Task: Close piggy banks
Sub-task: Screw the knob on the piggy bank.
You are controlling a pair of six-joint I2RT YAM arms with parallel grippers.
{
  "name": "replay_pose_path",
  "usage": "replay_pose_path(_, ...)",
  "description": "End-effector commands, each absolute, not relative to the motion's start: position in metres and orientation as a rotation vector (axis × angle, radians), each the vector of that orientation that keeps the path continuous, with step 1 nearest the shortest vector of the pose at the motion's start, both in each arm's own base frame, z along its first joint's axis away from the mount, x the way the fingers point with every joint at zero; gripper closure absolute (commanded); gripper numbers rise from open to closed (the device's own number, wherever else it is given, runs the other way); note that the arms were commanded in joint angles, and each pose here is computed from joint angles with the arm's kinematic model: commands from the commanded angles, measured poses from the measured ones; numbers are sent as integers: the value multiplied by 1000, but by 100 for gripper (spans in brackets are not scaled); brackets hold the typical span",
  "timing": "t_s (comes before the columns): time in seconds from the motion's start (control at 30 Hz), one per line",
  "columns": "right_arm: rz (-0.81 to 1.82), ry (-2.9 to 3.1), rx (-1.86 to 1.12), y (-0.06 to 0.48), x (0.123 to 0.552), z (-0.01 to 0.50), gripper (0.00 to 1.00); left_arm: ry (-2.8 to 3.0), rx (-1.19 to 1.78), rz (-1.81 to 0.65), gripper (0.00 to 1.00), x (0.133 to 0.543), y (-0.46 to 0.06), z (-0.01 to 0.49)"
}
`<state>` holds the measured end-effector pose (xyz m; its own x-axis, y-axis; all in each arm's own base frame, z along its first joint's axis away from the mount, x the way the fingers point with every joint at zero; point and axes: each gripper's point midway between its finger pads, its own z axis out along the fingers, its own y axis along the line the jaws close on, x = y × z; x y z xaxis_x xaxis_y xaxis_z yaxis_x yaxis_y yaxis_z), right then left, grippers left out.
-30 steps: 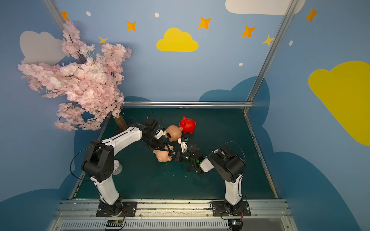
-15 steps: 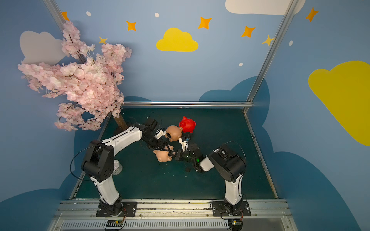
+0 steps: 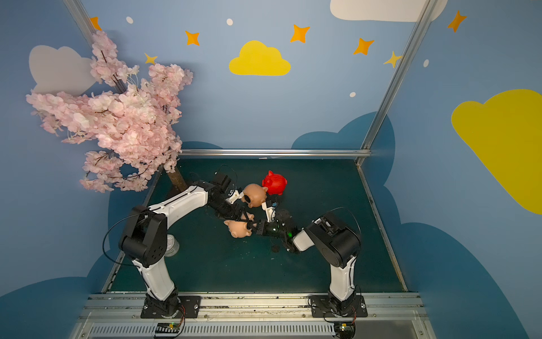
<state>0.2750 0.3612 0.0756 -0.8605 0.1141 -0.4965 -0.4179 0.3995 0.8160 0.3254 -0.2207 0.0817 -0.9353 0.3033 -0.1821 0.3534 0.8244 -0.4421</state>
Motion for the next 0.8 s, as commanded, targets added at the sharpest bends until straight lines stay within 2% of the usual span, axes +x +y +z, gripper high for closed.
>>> replay_pose_path(0.0, 1379, 2216, -293, 363, 277, 75, 92, 3015, 571, -786, 26, 296, -229, 54)
replay_pose_path(0.4, 1300, 2223, -390, 357, 273, 87, 82, 3009, 570, -775, 26, 298, -229, 57)
replay_pose_path(0.77, 1211, 2241, -505, 332, 256, 102, 83, 3000, 572, -753, 22, 301, -228, 63)
